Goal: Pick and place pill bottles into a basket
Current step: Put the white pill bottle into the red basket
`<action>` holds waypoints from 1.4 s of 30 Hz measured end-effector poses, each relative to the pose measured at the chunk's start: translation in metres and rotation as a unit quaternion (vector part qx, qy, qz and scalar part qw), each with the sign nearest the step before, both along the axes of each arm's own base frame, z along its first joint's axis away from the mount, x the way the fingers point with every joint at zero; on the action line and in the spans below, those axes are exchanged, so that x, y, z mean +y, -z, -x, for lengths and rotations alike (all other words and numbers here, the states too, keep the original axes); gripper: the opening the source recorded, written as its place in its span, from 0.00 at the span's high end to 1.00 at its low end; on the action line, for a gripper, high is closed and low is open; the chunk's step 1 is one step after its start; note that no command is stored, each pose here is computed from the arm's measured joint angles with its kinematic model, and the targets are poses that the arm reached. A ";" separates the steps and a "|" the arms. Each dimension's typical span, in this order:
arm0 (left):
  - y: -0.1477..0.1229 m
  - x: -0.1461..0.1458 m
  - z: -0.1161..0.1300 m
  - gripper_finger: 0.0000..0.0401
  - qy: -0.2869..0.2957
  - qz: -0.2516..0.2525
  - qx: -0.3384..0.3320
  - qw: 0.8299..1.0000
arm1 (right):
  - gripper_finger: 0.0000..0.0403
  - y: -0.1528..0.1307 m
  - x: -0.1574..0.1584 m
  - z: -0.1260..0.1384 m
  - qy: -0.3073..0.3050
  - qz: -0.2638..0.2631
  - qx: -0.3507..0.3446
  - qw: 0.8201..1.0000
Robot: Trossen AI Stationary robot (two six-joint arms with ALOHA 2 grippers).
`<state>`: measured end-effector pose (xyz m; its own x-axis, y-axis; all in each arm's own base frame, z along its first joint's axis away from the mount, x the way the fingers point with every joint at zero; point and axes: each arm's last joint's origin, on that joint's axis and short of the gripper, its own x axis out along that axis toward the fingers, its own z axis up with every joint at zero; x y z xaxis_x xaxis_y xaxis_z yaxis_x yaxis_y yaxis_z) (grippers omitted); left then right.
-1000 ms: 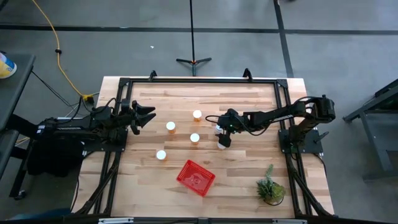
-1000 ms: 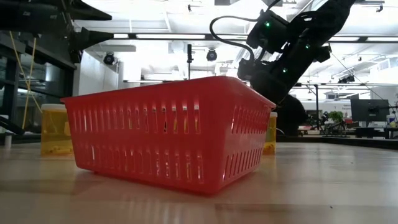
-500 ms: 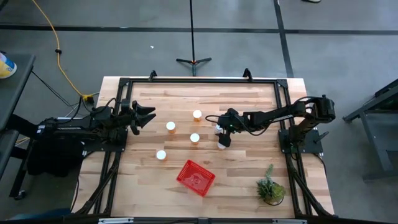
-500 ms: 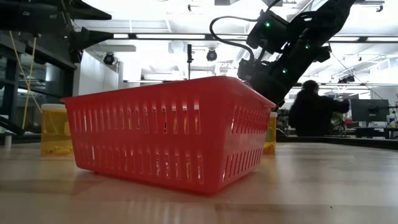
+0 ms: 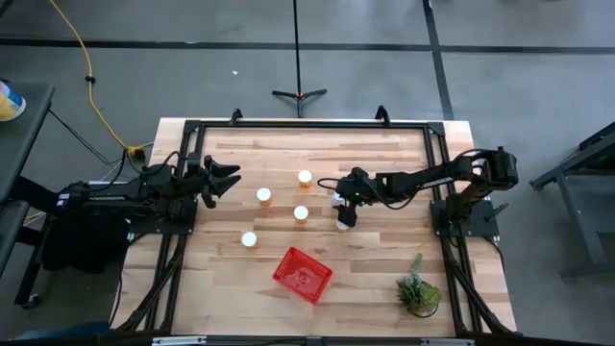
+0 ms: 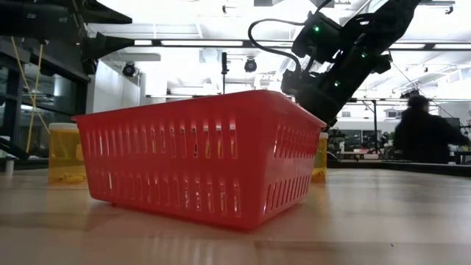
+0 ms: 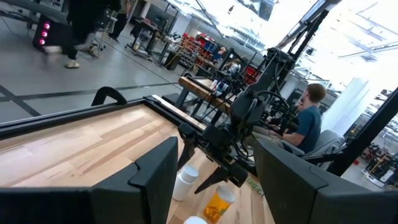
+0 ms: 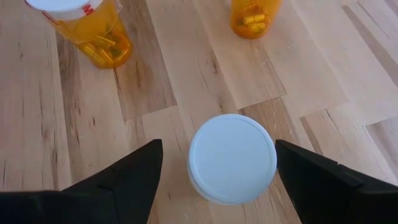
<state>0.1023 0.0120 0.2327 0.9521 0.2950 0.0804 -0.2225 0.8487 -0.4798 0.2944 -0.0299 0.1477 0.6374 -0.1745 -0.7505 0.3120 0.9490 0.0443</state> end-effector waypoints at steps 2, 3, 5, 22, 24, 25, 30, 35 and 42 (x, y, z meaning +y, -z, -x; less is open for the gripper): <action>0.000 0.000 0.000 0.39 0.000 0.000 0.000 1.000 | 0.28 0.000 0.000 0.000 0.000 0.000 0.000 1.000; 0.000 0.000 0.000 0.39 0.000 0.000 0.000 1.000 | 0.29 0.000 0.000 0.000 0.000 0.000 0.000 1.000; 0.000 0.000 0.000 0.39 0.000 0.000 0.000 1.000 | 0.30 0.000 0.000 0.000 0.000 0.000 0.000 1.000; 0.000 0.000 0.000 0.39 0.000 0.000 0.000 1.000 | 0.39 0.000 0.000 0.000 0.000 0.000 0.000 1.000; 0.000 0.000 0.000 0.39 0.000 0.000 0.000 1.000 | 0.40 0.000 0.000 0.000 0.000 0.000 0.000 1.000; 0.000 0.000 0.000 0.39 0.000 0.000 0.000 1.000 | 0.41 0.000 0.000 0.000 0.000 0.000 0.000 1.000; 0.000 0.000 0.000 0.39 0.000 0.000 0.000 1.000 | 0.45 0.000 0.000 0.000 0.000 0.000 0.000 1.000; 0.000 0.000 0.000 0.39 0.000 0.000 0.000 1.000 | 0.50 0.000 0.000 0.000 0.000 0.000 0.000 1.000; 0.000 0.000 0.000 0.39 0.000 0.000 0.000 1.000 | 0.54 0.000 0.000 0.000 0.000 0.000 0.000 1.000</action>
<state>0.1023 0.0120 0.2326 0.9520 0.2956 0.0799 -0.2233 0.8487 -0.4794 0.2944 -0.0299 0.1479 0.6380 -0.1746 -0.7500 0.3120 0.9490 0.0445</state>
